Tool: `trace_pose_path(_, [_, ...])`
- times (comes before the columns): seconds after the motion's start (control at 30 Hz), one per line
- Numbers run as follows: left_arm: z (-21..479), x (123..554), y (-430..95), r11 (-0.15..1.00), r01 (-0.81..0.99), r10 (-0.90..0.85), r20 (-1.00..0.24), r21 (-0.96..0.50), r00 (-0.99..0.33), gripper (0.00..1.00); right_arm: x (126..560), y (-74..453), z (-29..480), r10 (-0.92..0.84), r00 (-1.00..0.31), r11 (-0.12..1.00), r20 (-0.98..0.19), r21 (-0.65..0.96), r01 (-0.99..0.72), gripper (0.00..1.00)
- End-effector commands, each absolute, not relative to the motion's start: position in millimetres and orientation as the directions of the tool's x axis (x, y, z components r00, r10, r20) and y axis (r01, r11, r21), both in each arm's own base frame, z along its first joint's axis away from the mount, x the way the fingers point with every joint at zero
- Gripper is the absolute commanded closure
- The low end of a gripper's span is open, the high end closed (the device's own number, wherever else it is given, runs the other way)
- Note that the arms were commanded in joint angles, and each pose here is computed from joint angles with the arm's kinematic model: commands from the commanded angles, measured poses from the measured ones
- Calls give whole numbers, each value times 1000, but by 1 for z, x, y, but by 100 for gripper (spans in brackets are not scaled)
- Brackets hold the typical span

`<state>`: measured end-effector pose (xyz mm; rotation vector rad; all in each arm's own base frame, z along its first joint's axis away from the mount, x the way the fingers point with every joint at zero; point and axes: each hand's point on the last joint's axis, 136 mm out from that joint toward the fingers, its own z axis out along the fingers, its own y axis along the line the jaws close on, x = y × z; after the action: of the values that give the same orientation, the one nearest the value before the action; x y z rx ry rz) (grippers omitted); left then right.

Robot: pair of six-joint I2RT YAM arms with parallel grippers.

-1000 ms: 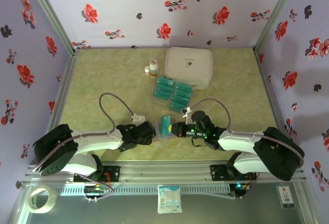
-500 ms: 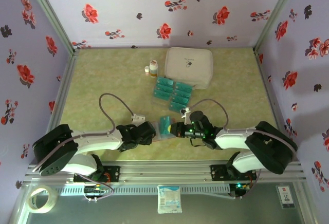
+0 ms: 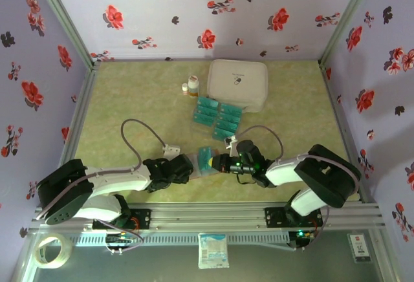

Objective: Put the credit cards into the card holder

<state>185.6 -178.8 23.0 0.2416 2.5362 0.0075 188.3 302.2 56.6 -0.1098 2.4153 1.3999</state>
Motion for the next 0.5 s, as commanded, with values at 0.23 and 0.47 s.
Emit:
trace_pose_path(0.23, [9,180,-157,978,152,205,-519,142,-830,0,187,304,54,100,-939,491,-328,837,-240,100])
trace_pose_path(0.47, [10,180,-157,979,151,202,-521,138,-829,0,185,302,47,100,-943,495,-317,838,-230,100])
